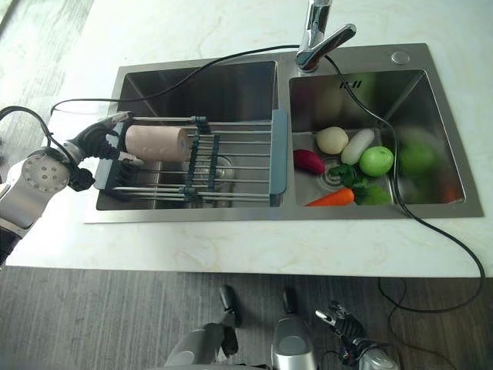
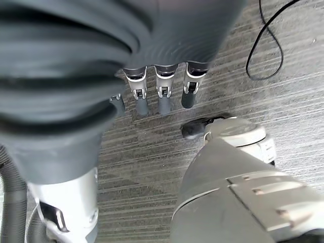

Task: Place the dishes in the dishwasher.

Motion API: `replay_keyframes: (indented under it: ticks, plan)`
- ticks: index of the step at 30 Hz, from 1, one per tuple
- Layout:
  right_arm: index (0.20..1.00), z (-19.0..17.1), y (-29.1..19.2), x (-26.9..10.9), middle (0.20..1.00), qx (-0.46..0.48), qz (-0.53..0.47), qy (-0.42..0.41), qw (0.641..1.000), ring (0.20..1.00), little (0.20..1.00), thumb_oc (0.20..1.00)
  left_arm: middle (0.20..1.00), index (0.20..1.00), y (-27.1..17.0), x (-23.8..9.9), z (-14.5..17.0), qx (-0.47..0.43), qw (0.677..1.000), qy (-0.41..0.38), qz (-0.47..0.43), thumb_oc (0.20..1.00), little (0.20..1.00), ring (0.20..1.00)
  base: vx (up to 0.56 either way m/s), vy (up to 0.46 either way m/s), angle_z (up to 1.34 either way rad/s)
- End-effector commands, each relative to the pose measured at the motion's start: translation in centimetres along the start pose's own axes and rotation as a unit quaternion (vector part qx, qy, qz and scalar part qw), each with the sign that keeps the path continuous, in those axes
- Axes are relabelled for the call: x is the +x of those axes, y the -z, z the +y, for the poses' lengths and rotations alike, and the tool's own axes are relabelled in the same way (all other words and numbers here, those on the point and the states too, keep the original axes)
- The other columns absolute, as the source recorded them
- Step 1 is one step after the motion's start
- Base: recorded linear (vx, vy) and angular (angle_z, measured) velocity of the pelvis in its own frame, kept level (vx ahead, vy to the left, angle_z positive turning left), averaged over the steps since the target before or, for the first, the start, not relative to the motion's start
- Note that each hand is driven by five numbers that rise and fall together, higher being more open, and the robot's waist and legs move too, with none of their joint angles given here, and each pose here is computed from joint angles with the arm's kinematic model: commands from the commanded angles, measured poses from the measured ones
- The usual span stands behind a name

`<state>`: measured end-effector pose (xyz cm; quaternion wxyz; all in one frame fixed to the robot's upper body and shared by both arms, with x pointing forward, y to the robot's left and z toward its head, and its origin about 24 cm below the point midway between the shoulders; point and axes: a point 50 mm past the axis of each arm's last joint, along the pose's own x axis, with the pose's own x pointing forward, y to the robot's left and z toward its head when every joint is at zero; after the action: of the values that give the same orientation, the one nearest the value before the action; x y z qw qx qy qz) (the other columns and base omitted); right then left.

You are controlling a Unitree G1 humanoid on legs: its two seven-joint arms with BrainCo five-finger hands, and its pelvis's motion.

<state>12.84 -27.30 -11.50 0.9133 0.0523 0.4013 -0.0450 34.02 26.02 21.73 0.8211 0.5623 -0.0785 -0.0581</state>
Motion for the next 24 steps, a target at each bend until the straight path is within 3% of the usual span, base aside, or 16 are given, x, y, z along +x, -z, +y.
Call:
replay_keyframes:
  ticks: [1, 9, 24]
  plan:
    - [1.000, 0.2, 1.1, -0.3, 1.000, 0.015, 0.012, 0.002, 1.000, 1.000, 1.000, 1.000, 1.000, 1.000, -1.4, 0.3, 3.6, 0.020, 0.995, -0.098, -0.030, 1.000, 1.000, 1.000, -0.04, -0.055, 0.02]
    - [1.000, 0.6, 0.9, -0.1, 1.000, 0.076, 0.002, 0.005, 0.997, 1.000, 1.000, 1.000, 1.000, 1.000, -2.0, 0.1, 3.7, 0.087, 0.988, -0.117, -0.046, 1.000, 1.000, 1.000, 0.00, -0.007, 0.00]
    - [1.000, -0.1, 0.7, 0.0, 1.000, 0.109, 0.000, 0.016, 0.994, 1.000, 1.000, 1.000, 1.000, 1.000, -2.7, 0.7, 2.2, 0.097, 0.992, -0.060, -0.047, 1.000, 1.000, 1.000, 0.00, 0.001, -0.03]
